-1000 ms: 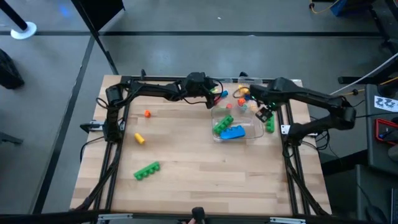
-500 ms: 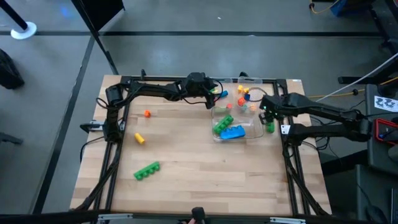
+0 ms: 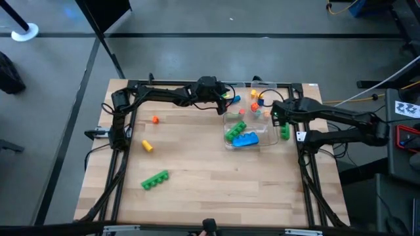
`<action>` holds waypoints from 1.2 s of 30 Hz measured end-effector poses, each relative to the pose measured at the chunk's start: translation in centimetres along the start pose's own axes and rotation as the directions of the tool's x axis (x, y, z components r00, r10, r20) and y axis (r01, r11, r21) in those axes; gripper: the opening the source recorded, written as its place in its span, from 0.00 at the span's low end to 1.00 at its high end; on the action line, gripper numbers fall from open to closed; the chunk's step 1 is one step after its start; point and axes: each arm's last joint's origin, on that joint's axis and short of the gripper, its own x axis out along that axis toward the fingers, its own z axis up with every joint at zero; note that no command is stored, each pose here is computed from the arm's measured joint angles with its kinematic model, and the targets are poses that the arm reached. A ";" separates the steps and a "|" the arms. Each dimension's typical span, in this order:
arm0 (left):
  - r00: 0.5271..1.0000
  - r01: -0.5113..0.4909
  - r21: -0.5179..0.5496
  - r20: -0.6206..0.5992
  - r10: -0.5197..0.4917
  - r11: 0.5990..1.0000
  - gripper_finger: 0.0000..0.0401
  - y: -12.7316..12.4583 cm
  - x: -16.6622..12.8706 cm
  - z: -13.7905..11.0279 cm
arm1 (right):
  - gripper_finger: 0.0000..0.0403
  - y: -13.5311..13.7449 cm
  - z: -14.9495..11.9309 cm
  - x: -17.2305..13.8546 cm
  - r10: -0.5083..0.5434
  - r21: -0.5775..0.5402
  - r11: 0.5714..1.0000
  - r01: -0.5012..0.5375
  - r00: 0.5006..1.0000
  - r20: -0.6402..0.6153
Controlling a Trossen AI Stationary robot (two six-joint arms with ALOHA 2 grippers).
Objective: Sort blocks by size
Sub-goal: Put the top large green 4 stud game piece into the bottom transparent bin
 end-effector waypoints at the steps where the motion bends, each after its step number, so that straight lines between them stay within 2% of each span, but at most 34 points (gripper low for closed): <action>1: 1.000 0.000 0.000 0.000 0.000 1.000 0.55 0.0 0.0 0.0 | 0.63 0.1 0.0 0.1 -0.002 -0.051 0.999 0.002 1.000 -0.004; 5: 1.000 0.000 0.000 0.000 0.000 1.000 0.55 0.0 0.0 0.0 | 0.63 0.5 0.1 0.3 0.008 -0.180 0.983 -0.013 1.000 -0.030; 9: 1.000 0.000 0.000 0.000 0.000 1.000 0.55 0.0 0.0 0.0 | 0.63 0.6 0.1 0.4 0.014 -0.339 0.940 -0.030 0.999 -0.050; 12: 1.000 0.000 0.000 0.000 0.000 1.000 0.55 0.0 0.0 0.0 | 0.63 0.7 0.0 0.4 0.040 -0.502 0.861 -0.078 0.995 -0.087; 15: 1.000 0.000 0.000 0.000 0.000 1.000 0.55 0.0 0.0 0.0 | 0.63 0.8 -0.2 0.4 0.072 -0.642 0.753 -0.145 0.988 -0.138; 18: 1.000 0.000 0.000 0.000 0.000 1.000 0.55 0.0 0.0 0.0 | 0.63 0.9 -0.3 0.4 0.098 -0.712 0.671 -0.205 0.977 -0.188; 20: 1.000 0.000 0.000 0.000 0.000 1.000 0.55 0.0 0.0 0.0 | 0.63 0.9 -0.5 0.3 0.113 -0.721 0.649 -0.244 0.968 -0.226; 26: 1.000 0.001 0.000 0.001 -0.001 1.000 0.55 0.0 0.0 0.0 | 0.63 0.5 -0.9 0.3 0.089 -0.722 0.633 -0.278 0.953 -0.289; 28: 1.000 0.001 0.000 0.000 -0.001 1.000 0.55 0.0 0.0 0.0 | 0.63 0.3 -1.1 0.2 0.072 -0.707 0.647 -0.285 0.946 -0.316; 32: 1.000 0.001 0.000 0.001 -0.001 1.000 0.55 0.0 0.0 0.0 | 0.63 0.2 -1.2 0.2 0.068 -0.651 0.704 -0.286 0.938 -0.339; 36: 1.000 0.001 -0.001 0.000 -0.001 1.000 0.55 0.0 0.0 0.0 | 0.63 0.3 -1.2 0.2 0.091 -0.634 0.706 -0.316 0.928 -0.362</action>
